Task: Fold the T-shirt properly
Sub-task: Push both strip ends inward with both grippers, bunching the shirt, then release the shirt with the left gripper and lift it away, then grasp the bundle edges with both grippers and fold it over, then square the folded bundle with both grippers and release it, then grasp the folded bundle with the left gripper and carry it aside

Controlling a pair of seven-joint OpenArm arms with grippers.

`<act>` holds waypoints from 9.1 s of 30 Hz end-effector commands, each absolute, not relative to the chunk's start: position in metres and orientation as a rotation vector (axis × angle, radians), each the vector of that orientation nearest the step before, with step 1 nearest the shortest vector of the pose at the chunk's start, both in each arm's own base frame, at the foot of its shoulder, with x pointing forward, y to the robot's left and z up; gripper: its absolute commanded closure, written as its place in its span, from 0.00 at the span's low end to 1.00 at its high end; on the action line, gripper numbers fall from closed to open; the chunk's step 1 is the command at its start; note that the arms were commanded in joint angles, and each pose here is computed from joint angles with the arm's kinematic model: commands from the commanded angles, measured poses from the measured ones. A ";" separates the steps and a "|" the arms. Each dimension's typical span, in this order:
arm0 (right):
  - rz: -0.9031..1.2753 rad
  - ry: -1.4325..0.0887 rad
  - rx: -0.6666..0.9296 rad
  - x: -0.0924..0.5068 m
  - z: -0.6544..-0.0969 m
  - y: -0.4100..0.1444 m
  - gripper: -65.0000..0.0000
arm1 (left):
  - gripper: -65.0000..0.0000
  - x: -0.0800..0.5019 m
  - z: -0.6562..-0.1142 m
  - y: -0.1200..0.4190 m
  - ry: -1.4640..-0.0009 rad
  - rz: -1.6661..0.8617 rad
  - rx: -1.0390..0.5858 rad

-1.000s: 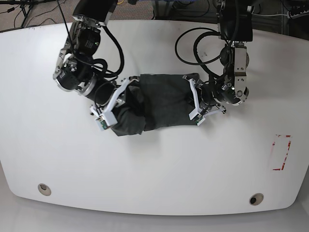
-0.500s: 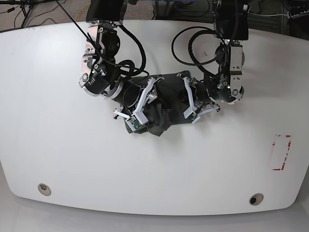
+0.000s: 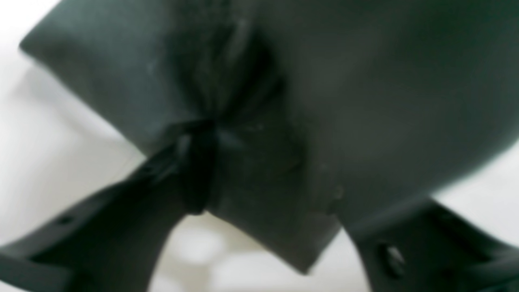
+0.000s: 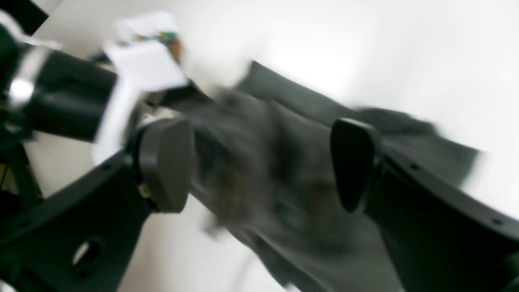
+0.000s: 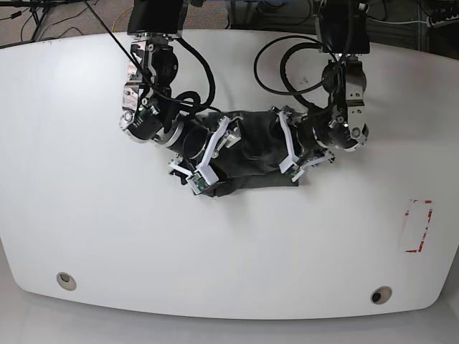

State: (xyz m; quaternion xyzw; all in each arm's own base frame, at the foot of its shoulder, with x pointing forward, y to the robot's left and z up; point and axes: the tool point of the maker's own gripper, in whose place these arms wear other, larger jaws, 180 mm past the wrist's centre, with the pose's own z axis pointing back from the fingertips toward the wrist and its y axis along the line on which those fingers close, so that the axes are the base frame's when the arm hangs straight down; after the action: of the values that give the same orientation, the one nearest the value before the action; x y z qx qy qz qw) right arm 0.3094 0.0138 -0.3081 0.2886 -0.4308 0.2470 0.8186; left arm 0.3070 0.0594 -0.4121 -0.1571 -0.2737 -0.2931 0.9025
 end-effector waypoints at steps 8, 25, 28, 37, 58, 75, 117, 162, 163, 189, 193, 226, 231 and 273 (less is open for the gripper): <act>0.540 -1.027 0.631 0.318 -0.275 0.018 0.23 | 0.44 0.336 -0.355 0.089 -0.704 -0.529 -0.363; 0.543 -1.024 0.623 0.320 -0.276 0.016 0.23 | 0.44 0.340 -0.223 0.281 -1.034 -0.307 -0.191; 0.549 -1.037 0.622 0.323 -0.272 0.017 0.23 | 0.44 0.329 -0.213 0.327 -1.024 -0.250 -0.118; 0.626 -1.019 0.664 0.325 -0.270 0.044 0.23 | 0.44 0.291 -0.204 0.428 -0.957 -0.068 0.019; 0.728 -1.028 0.690 0.353 -0.277 0.061 0.27 | 0.44 0.300 -0.275 0.314 -0.845 -0.294 -0.109; 0.662 -0.999 0.563 0.381 -0.311 -0.005 0.92 | 0.64 0.310 -0.329 0.130 -0.840 -0.617 -0.087; 0.396 -1.003 0.613 0.292 -0.376 -0.071 0.92 | 0.66 0.412 -0.326 0.083 -0.791 -0.817 -0.051; 0.241 -0.970 0.624 0.346 -0.404 -0.038 0.92 | 0.66 0.294 -0.414 0.072 -0.604 -0.700 -0.206; 0.245 -0.962 0.618 0.340 -0.407 -0.038 0.92 | 0.66 0.299 -0.416 0.072 -0.605 -0.697 -0.212; 0.369 -1.050 0.563 0.307 -0.350 -0.036 0.92 | 0.66 0.353 -0.349 0.101 -0.736 -0.748 -0.045; 0.425 -1.085 0.525 0.310 -0.328 -0.041 0.92 | 0.66 0.356 -0.320 0.100 -0.803 -0.761 0.005; 0.258 -1.209 0.192 0.324 -0.271 -0.167 0.92 | 0.51 0.329 -0.349 -0.029 -0.991 -0.488 -0.332; 0.248 -1.208 0.187 0.323 -0.272 -0.171 0.92 | 0.50 0.324 -0.394 -0.002 -0.891 -0.434 -0.296; 0.237 -1.192 0.287 0.313 -0.273 -0.161 0.92 | 0.51 0.284 -0.434 0.308 -0.468 -0.615 0.124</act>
State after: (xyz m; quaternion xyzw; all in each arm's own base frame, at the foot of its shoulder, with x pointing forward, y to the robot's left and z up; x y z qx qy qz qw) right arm 0.3079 -0.1630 -0.2909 0.1301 -0.5314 0.1073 0.8302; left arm 0.3203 0.2510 -0.4131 -0.0211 -0.3410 -0.2785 0.8976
